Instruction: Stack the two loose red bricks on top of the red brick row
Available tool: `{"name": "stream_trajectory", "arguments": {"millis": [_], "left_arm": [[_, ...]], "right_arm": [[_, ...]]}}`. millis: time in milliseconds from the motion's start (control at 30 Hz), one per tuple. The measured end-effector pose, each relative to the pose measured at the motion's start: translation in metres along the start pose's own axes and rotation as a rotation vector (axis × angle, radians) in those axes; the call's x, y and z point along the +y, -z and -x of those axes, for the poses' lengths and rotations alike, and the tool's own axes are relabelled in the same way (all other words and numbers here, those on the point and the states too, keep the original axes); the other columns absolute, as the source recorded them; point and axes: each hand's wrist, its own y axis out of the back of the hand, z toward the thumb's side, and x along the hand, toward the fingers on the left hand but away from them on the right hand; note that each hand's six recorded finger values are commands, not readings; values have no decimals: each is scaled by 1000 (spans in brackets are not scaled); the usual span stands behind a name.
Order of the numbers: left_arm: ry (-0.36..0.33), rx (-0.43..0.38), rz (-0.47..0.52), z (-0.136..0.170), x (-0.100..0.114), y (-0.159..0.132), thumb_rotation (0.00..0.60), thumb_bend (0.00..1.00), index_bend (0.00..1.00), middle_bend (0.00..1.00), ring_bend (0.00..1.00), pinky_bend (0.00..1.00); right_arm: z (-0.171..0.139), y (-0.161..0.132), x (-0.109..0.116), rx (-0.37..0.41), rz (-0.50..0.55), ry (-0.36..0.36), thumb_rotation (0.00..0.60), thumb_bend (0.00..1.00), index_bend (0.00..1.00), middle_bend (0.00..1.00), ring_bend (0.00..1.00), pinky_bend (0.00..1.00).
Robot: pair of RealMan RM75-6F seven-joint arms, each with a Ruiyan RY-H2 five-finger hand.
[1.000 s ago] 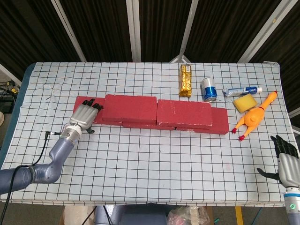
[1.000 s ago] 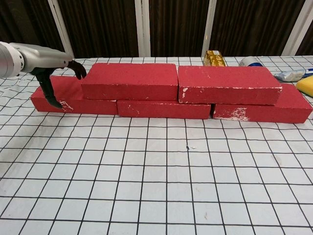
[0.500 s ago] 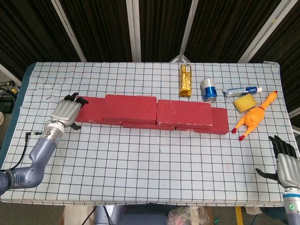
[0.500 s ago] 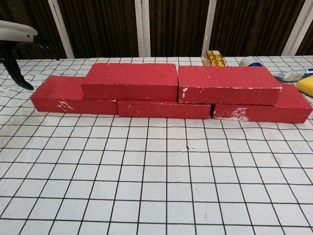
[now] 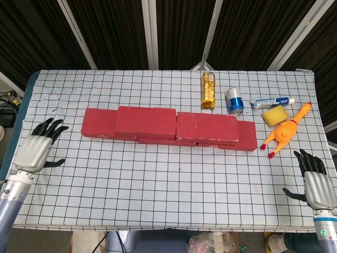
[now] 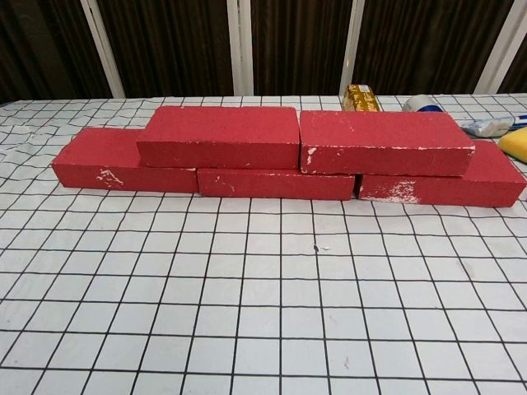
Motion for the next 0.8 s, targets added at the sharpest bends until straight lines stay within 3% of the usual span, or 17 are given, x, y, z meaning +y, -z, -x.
{"name": "stream_trajectory", "arguments": {"millis": [100,233,467,667,800], "left_arm": [[-37,27,22,32,-10,14,600,0,189,58,0,131],[-9,71,29,60,-32,26,600,0,189,58,0,131],[-3,99,53,76,-50,28,600,0,194,52,0,131],[-21,66,64,80,-50,22,600,0,195,46,0,130],[-27,85,34,81,-50,25,600,0,194,45,0,129]], "right_arm": [[0,-2,-1,19,0,3,600,161,23,0,0,0],[0,-4,1,41,-10,21,600,162,23,0,0,0],[0,-5,1,59,-20,40,600,162,24,0,0,0],[0,-2,4,45,-15,51,600,162,23,0,0,0],[-1,-2,5,40,-12,55,600,162,23,0,0,0]]}}
